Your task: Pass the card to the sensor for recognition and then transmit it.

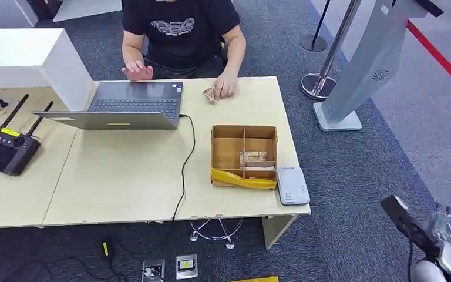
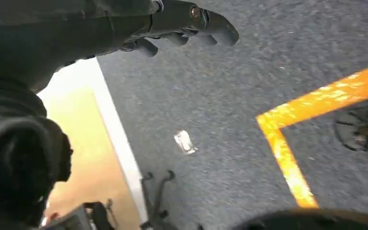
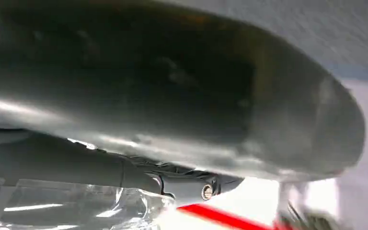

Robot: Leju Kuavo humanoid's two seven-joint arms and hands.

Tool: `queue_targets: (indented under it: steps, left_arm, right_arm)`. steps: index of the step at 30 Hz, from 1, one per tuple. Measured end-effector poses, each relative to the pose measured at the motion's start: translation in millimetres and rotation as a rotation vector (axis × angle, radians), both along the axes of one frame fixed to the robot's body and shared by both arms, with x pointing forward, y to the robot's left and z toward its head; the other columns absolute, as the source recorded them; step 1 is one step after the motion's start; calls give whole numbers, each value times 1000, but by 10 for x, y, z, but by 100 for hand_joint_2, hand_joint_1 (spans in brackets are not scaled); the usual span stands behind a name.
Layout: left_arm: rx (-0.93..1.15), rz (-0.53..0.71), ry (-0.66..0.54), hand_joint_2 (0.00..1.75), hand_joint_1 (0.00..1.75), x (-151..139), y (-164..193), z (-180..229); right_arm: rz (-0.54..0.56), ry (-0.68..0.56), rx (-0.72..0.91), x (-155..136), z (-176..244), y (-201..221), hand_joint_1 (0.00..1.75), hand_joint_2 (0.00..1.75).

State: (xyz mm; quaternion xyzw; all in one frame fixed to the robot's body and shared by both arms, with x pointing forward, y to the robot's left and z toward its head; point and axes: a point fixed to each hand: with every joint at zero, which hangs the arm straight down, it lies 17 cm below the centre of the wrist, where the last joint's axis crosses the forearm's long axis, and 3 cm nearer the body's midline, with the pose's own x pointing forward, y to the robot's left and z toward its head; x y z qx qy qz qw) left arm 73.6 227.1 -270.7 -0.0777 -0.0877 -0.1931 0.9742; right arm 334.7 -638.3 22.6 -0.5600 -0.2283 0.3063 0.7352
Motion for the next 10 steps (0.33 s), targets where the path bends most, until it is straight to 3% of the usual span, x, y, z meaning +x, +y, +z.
queue_targets:
  steps: [3, 6, 8, 10]
  left_arm:
    - [-33, 116, -10, 0, 0, 75, -66, 21]
    - [-76, 290, -4, 0, 0, 208, -159, 53]
    - [-105, 409, 7, 0, 0, 280, -218, 74]
    - [-124, 478, 16, 0, 0, 305, -275, 85]
  right_arm:
    - [-93, -191, 187, -230, -193, -301, 0, 0]
    - [-314, -402, 325, -566, -383, -638, 0, 0]
    - [-529, -438, 382, -1061, -804, -665, 0, 0]
    - [-660, -421, 425, -1394, -1161, -495, 0, 0]
